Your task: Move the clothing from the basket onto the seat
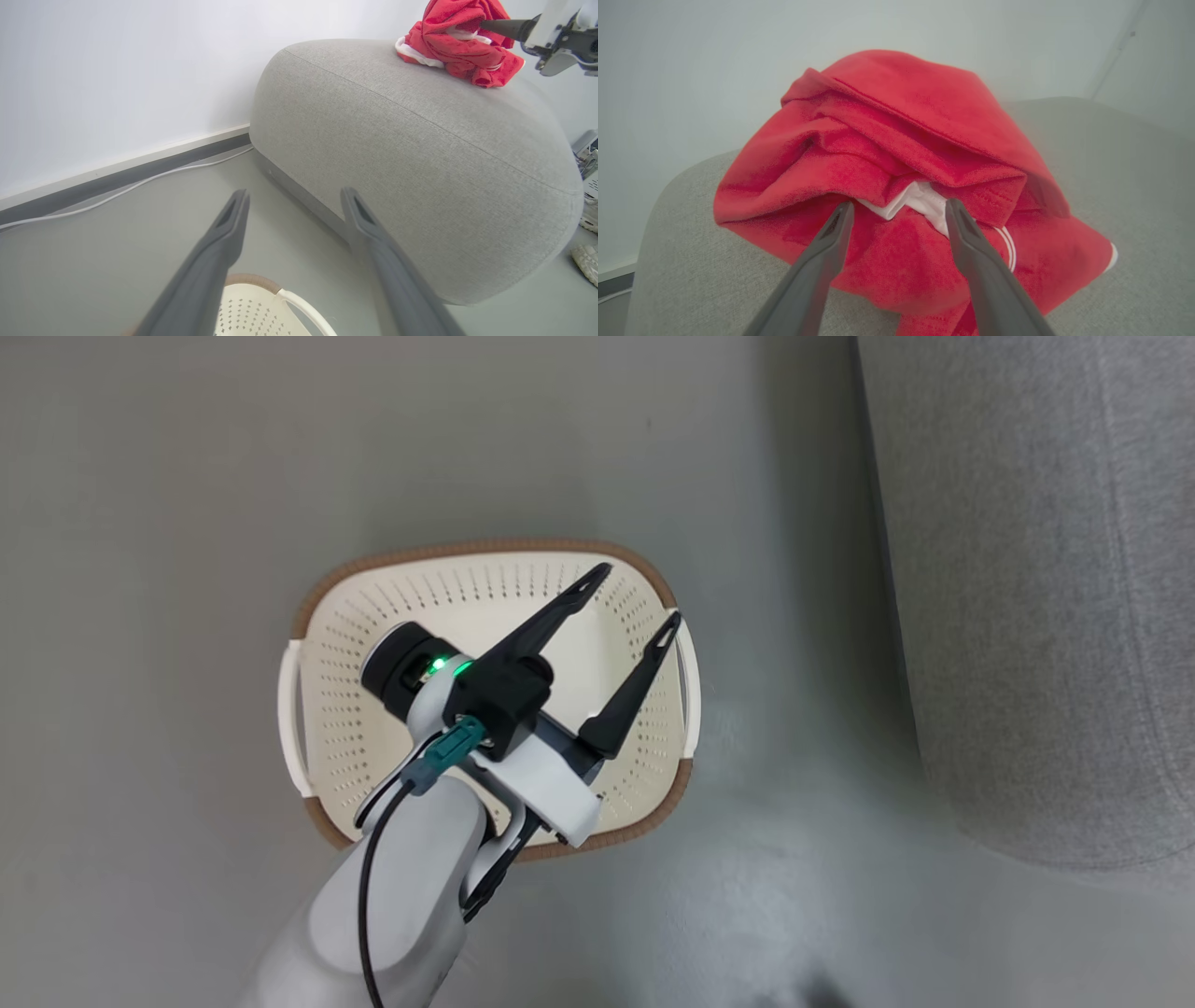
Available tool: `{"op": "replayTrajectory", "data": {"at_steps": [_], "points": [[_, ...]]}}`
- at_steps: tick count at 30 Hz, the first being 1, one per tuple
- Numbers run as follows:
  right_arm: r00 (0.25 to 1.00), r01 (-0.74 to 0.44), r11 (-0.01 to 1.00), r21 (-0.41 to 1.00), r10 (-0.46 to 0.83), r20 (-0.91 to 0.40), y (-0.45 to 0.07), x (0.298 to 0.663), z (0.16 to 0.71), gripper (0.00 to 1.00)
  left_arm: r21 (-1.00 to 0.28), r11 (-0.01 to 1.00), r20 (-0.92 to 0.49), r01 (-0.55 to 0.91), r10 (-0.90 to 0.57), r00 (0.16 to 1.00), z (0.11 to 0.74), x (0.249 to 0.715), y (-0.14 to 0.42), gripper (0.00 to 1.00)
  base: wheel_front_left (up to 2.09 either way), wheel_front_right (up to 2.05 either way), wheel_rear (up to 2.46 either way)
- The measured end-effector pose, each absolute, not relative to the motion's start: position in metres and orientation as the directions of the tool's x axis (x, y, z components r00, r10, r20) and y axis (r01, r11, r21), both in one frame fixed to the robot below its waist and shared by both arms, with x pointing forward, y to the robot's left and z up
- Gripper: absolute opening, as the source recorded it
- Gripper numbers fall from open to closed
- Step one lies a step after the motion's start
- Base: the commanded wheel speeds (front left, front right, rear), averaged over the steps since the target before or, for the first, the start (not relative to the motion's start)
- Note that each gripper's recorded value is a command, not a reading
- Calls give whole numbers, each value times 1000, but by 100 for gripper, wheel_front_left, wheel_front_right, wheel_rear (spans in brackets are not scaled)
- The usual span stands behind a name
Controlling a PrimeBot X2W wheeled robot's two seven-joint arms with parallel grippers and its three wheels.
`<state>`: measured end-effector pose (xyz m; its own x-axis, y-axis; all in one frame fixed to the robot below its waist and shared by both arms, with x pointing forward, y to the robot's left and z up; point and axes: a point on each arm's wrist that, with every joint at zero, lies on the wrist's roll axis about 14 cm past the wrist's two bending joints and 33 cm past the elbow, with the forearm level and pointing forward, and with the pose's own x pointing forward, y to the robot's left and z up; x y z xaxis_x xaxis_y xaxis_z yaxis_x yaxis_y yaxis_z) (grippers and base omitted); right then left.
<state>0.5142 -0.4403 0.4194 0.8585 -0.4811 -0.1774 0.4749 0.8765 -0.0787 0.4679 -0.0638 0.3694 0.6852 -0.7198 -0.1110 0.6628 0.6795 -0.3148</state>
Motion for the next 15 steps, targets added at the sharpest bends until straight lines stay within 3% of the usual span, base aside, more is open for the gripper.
{"op": "replayTrajectory", "data": {"at_steps": [15], "points": [[984, 181, 980, 81, -179, -24, -309, 501, 474, 100, -233, 875, -96, 425, -455, 885, 426, 458, 35, 100, 0, 0, 0]]}}
